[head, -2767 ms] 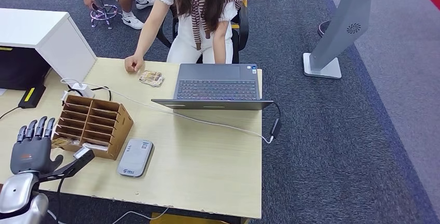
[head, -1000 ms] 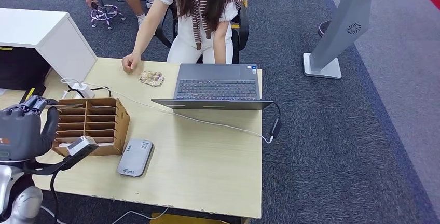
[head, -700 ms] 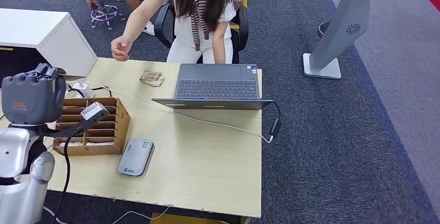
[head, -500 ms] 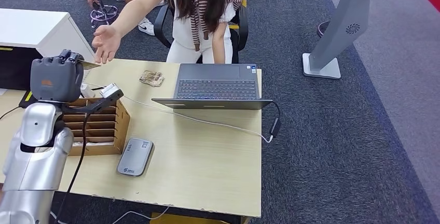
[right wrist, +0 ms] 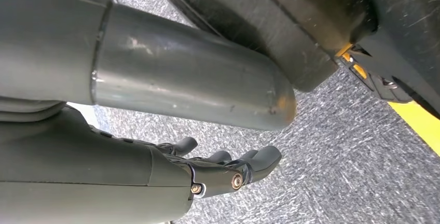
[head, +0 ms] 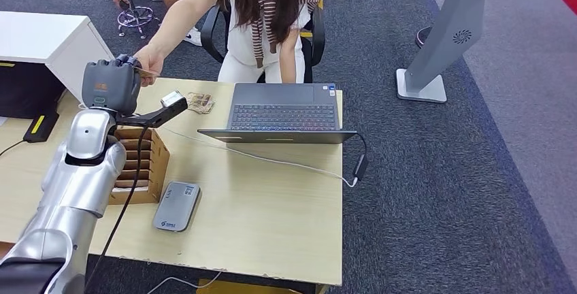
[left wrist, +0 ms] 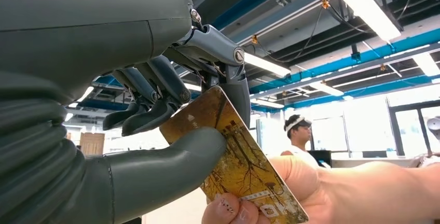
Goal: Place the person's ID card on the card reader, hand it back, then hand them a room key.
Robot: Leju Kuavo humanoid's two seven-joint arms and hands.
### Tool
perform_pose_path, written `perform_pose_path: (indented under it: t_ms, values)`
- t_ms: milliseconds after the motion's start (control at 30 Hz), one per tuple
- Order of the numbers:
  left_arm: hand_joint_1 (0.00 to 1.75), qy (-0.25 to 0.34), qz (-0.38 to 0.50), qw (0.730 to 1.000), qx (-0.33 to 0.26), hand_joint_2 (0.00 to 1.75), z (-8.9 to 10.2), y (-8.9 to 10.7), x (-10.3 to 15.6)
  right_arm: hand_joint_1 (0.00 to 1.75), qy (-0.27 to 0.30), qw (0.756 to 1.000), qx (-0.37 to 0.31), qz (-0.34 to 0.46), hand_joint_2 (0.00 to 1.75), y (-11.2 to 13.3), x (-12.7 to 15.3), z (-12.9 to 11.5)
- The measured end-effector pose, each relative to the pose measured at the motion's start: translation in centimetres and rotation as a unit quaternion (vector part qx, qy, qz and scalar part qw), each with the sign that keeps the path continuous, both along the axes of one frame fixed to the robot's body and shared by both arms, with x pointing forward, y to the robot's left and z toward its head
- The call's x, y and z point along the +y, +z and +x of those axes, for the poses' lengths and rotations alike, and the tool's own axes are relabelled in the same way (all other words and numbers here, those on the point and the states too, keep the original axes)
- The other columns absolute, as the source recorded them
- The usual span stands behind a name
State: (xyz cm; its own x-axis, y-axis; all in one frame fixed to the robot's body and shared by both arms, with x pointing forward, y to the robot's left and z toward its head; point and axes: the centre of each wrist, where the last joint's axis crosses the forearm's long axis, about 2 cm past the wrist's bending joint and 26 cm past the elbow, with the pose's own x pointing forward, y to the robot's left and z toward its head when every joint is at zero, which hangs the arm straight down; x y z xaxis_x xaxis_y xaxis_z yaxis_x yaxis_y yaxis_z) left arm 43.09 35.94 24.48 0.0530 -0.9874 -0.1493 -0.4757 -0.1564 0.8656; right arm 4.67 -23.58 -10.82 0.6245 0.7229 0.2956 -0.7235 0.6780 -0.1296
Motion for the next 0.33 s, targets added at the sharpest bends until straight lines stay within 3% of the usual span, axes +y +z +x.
perform_pose_path:
  t_ms: [67,100,333]
  values:
    - [0.16,0.004,-0.002,1.0,0.005,1.75,0.08,-0.25,-0.11,0.0,0.001,1.0,0.0,0.0,0.0,0.0,0.03,-0.03]
    - [0.0,0.007,-0.004,1.0,0.008,1.75,0.1,-0.39,-0.14,0.0,0.001,1.0,0.0,0.0,0.0,0.0,0.08,-0.05]
    - [0.0,0.025,-0.018,0.999,0.017,1.75,0.15,-1.07,-0.12,0.0,0.006,1.0,0.0,0.002,0.0,0.04,0.46,-0.07]
